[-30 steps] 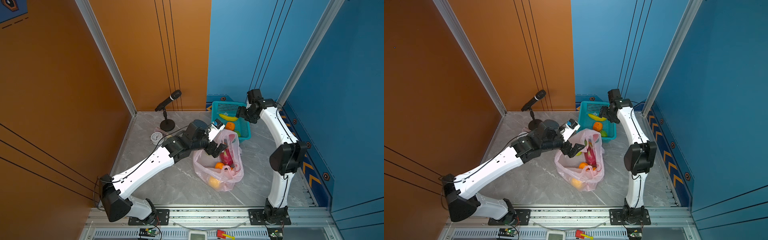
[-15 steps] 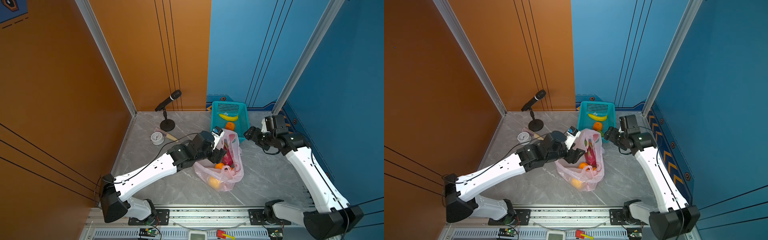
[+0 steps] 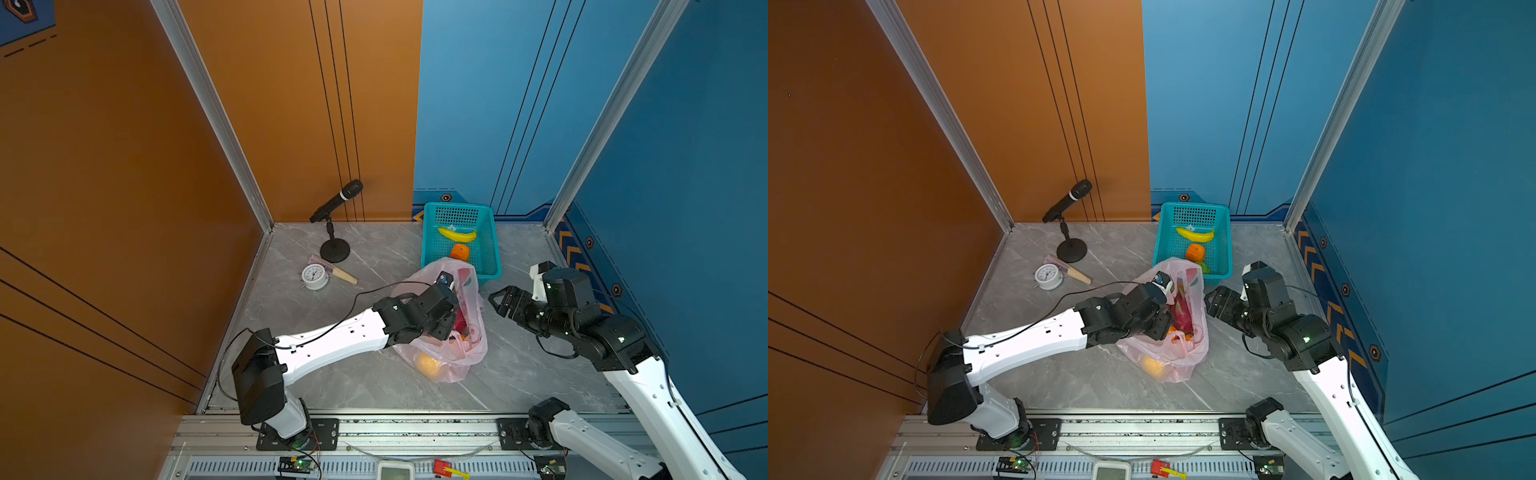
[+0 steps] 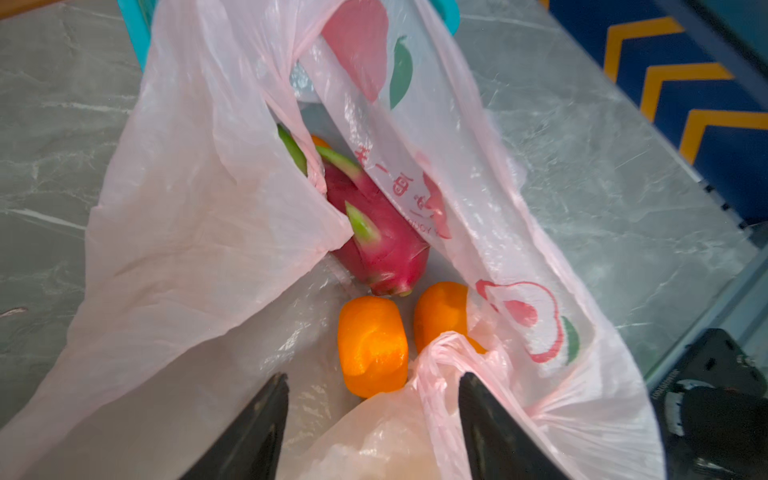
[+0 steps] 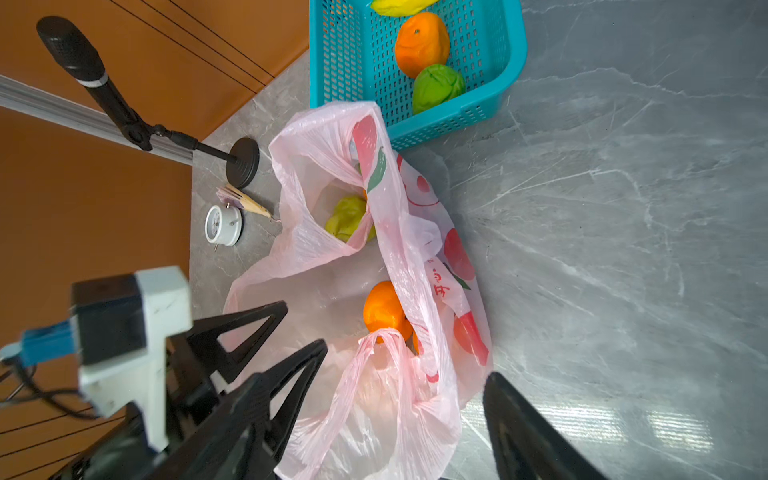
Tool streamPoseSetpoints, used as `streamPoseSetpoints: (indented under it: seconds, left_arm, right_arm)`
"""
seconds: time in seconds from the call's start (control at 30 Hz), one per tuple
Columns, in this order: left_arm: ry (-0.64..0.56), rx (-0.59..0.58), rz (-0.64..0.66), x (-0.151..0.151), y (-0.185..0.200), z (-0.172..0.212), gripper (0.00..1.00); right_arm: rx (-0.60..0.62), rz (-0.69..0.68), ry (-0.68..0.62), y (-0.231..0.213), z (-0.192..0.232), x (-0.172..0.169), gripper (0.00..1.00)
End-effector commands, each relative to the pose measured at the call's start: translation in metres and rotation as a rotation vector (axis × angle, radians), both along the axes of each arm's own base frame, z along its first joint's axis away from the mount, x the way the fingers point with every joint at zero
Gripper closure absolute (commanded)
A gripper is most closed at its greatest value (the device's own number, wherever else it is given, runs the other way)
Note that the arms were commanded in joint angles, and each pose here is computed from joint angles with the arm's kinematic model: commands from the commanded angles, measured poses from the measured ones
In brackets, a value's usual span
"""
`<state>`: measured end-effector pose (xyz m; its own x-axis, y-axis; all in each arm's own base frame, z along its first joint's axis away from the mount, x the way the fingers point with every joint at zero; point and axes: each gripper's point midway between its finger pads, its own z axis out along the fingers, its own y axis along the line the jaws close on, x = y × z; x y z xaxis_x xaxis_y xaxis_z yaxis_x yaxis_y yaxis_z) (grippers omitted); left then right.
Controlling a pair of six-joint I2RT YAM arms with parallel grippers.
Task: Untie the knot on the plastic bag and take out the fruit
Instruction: 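Lower the left gripper into the bag and grasp the yellow-green fruit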
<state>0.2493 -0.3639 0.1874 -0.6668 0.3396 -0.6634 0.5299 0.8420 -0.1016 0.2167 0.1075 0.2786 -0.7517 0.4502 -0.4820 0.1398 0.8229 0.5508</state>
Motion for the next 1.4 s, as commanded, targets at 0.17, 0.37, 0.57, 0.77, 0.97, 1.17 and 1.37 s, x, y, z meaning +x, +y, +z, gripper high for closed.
streamPoseSetpoints:
  seconds: [0.17,0.37,0.57,0.77,0.97,1.17,1.37]
  left_arm:
    - [0.035,0.220,0.064,0.035,0.022,-0.030,0.36]
    - [0.016,0.315,0.069,0.061,0.024,-0.046,0.36]
    - [0.007,0.363,0.064,0.084,0.024,-0.056,0.35]
    - [0.036,0.363,0.080,0.104,0.027,-0.067,0.29]
    - [0.108,0.310,0.033,0.116,0.017,-0.084,0.24]
    - [0.136,0.301,0.025,0.127,0.014,-0.097,0.20]
    - [0.169,0.309,0.015,0.131,0.016,-0.115,0.15]
  right_arm:
    - [-0.037,-0.039,0.002,-0.011,-0.002,-0.007,0.18]
    - [-0.054,-0.033,-0.007,-0.013,0.003,-0.007,0.18]
    - [-0.064,-0.049,-0.019,-0.017,0.005,-0.008,0.18]
    - [-0.074,-0.048,-0.017,-0.018,0.006,-0.008,0.18]
    - [-0.069,-0.045,-0.008,-0.018,0.006,-0.011,0.17]
    - [-0.079,-0.041,-0.007,-0.019,0.008,-0.012,0.17]
    - [-0.077,-0.041,-0.009,-0.018,0.011,-0.011,0.17]
